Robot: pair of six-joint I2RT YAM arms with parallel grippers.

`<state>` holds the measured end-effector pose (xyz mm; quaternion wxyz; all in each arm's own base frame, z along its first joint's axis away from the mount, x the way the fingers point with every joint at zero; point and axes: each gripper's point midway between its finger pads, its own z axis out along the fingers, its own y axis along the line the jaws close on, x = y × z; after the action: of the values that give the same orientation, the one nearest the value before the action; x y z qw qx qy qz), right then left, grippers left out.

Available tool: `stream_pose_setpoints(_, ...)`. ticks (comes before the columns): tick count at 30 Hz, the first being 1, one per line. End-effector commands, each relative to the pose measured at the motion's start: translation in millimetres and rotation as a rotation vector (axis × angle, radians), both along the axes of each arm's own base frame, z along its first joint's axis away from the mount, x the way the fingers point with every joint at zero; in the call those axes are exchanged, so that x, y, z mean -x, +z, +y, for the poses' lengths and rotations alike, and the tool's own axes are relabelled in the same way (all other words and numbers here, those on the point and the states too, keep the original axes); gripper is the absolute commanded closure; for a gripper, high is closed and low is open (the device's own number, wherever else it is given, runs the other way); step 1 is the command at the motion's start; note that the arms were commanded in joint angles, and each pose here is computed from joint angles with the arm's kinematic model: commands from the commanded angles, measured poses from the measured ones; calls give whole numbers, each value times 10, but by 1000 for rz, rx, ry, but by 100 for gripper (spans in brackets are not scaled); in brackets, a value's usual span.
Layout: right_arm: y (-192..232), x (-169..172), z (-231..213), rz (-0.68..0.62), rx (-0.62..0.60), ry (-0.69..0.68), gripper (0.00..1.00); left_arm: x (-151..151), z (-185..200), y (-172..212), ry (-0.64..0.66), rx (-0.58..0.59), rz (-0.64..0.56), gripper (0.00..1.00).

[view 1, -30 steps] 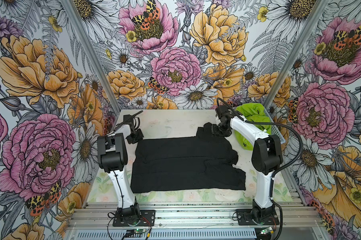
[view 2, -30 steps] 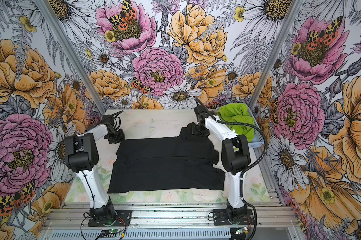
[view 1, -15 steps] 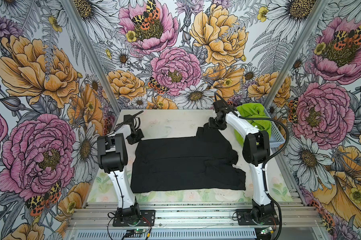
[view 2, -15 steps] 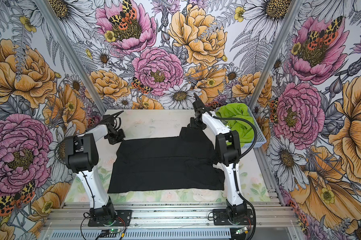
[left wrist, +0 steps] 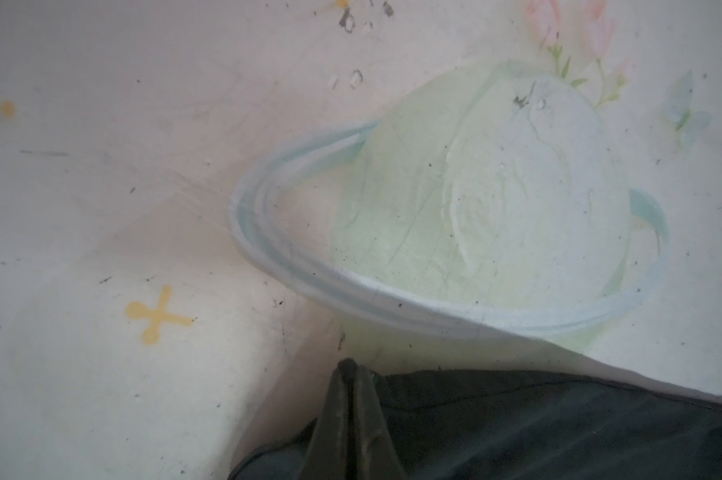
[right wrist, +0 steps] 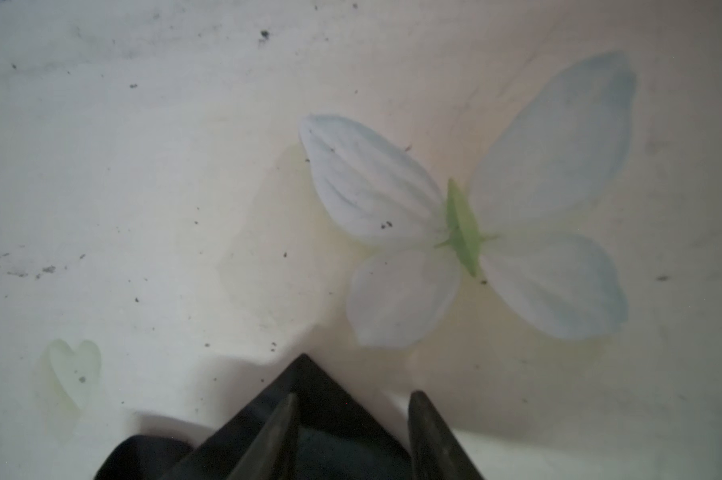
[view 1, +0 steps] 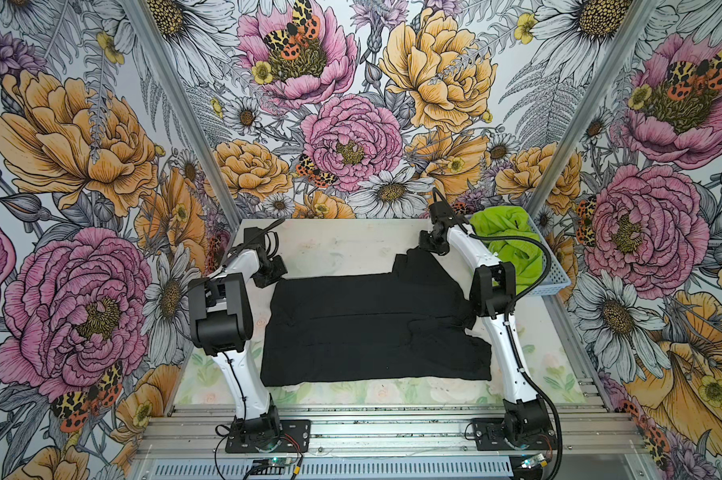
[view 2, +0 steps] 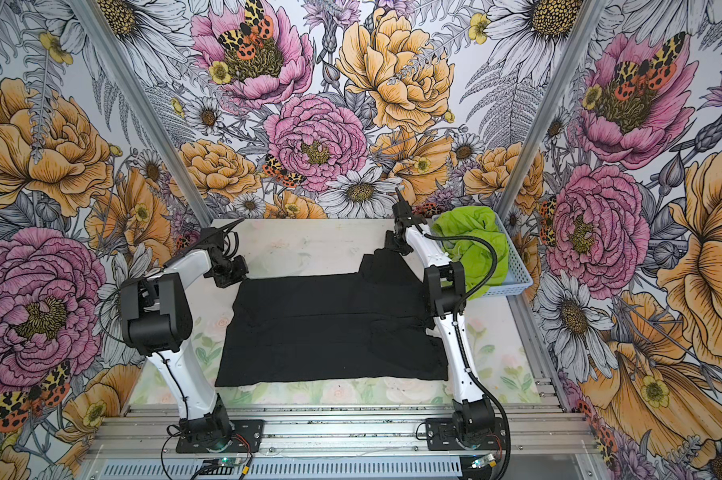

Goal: Fold and stack the mixed laundry pile

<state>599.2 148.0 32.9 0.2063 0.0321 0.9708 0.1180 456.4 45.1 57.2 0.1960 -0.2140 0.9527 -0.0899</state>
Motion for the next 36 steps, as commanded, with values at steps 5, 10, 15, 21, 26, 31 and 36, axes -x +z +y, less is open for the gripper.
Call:
stream_pose_setpoints(5,9,-47,231,-11,-99,31,72,7,-79,103,-7,25,-23,100)
stream_pose_setpoints(10,84,-85,196,-36,-83,24,91,34,-91,112,-4,26,-22,100)
stream_pose_setpoints(15,311,-139,164,-89,-68,30,100,66,-98,162,0,26,-30,100)
stream_pose_setpoints(21,719,-65,153,-146,-56,63,100,114,-119,286,3,36,-51,100)
stream_pose_setpoints(26,1071,84,110,-206,-27,83,100,117,-133,378,3,51,-69,100)
stream_pose_setpoints(31,1236,203,55,-233,-7,92,100,74,-146,446,-2,59,-87,100)
stream_pose_setpoints(36,1310,303,3,-246,10,96,100,28,-144,530,-9,58,-101,100)
